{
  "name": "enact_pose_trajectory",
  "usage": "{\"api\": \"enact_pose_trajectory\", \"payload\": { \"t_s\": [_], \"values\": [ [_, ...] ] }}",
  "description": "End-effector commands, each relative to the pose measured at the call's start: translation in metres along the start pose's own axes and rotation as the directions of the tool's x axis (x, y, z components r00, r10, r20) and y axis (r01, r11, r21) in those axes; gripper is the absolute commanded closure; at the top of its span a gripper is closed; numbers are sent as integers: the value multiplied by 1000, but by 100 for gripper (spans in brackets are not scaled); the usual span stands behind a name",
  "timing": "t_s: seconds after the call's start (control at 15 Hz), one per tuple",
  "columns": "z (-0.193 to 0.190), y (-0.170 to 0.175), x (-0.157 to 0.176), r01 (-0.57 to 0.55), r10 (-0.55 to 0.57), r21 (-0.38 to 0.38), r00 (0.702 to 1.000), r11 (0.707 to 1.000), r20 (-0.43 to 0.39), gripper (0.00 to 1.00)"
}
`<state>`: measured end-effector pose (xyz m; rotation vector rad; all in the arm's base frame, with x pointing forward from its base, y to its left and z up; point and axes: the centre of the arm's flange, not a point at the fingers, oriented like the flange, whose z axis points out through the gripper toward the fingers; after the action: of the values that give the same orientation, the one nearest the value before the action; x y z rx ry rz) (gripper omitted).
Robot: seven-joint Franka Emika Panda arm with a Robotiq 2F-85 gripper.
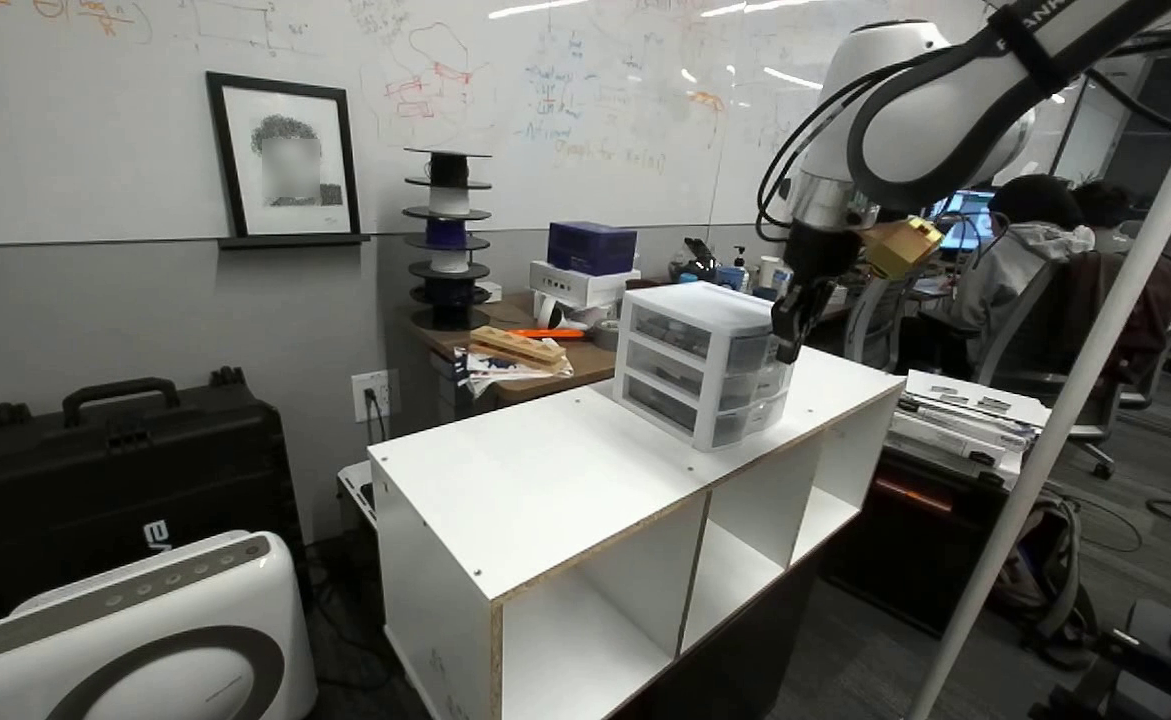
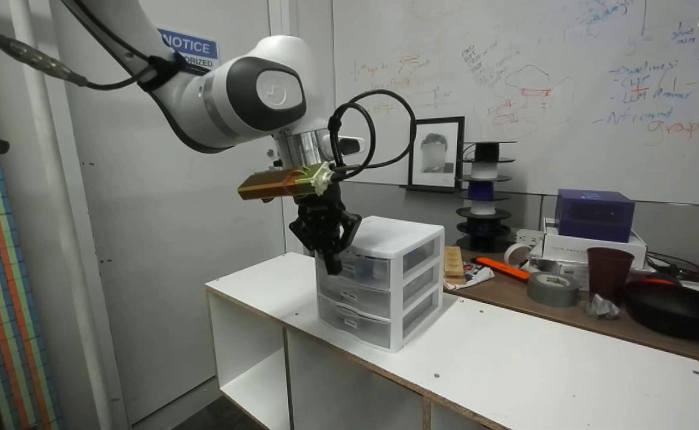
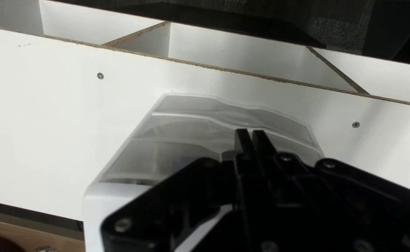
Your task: Put the white object in the drawer and close the drawer
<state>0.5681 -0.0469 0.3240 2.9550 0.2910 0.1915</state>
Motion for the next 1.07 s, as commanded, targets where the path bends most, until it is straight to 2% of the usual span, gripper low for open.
{"api": "enact_pose_trajectory", "payload": {
  "t_s": [0.0,0.33,0.53,0.73,1.0],
  "values": [
    [4,5,18,32,-33,-17,997,999,-63,90],
    [-1,5,15,66,-67,-8,995,998,-69,90],
    [-8,7,1,108,-108,-9,993,994,-43,90],
    [-19,5,-25,137,-138,17,988,990,69,90],
    [-66,-8,-62,161,-164,32,971,986,174,89]
  ]
}}
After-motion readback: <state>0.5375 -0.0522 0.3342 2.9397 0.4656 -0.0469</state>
